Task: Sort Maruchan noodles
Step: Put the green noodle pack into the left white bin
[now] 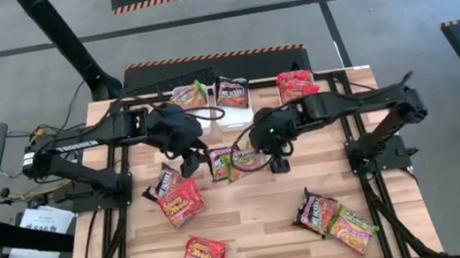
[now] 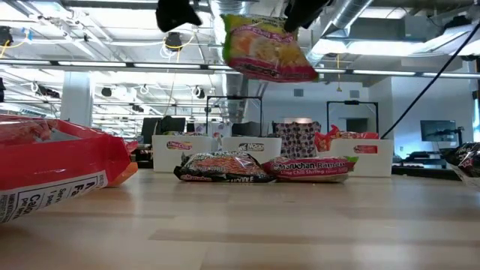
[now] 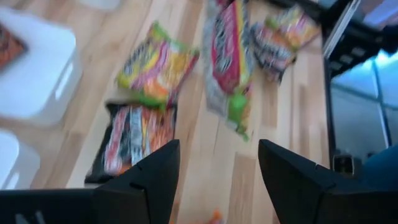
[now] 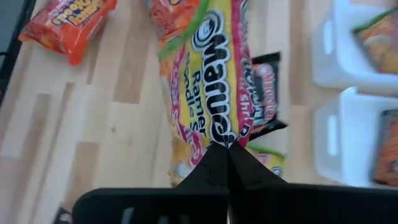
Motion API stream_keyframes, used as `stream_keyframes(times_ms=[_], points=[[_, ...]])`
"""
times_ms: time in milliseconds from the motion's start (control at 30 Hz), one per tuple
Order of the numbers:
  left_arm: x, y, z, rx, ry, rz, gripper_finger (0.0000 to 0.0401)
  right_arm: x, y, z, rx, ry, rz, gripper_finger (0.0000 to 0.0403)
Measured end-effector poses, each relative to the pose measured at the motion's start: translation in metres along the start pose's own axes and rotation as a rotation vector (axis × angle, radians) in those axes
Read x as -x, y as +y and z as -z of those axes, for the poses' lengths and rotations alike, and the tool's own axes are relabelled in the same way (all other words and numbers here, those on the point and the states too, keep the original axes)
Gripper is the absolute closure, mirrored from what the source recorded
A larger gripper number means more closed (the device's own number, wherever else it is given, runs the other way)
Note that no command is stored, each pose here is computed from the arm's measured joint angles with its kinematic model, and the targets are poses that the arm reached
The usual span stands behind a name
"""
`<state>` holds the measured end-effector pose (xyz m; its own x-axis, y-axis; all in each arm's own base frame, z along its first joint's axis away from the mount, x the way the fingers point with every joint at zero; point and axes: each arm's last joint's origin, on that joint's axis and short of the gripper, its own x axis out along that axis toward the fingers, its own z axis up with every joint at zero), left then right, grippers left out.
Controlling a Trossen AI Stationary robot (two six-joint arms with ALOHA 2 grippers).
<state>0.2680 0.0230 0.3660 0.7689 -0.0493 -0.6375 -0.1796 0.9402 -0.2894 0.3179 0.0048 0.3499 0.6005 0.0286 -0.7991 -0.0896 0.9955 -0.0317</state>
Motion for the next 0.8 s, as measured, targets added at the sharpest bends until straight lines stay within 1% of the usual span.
stream_keyframes(times_ms=[200, 400, 533, 667, 800], points=[[0.001, 0.005, -0.010, 0.027, -0.086, 0.003, 0.0198, 0.010, -0.018, 0.002, 0.083, -0.022, 0.059, 0.0400], [0.003, 0.011, -0.017, 0.077, -0.154, -0.029, 0.0198, 0.017, -0.040, 0.004, 0.081, -0.044, 0.110, 0.0400], [0.004, 0.014, -0.021, 0.104, -0.193, -0.031, 0.0198, 0.021, -0.049, 0.004, 0.067, -0.065, 0.135, 0.0400], [0.005, 0.016, -0.022, 0.138, -0.220, -0.075, 0.0198, 0.021, -0.054, 0.005, 0.056, -0.059, 0.142, 0.0400], [0.001, 0.018, -0.023, 0.159, -0.220, -0.086, 0.0198, 0.021, -0.054, 0.005, 0.056, -0.064, 0.144, 0.0399]])
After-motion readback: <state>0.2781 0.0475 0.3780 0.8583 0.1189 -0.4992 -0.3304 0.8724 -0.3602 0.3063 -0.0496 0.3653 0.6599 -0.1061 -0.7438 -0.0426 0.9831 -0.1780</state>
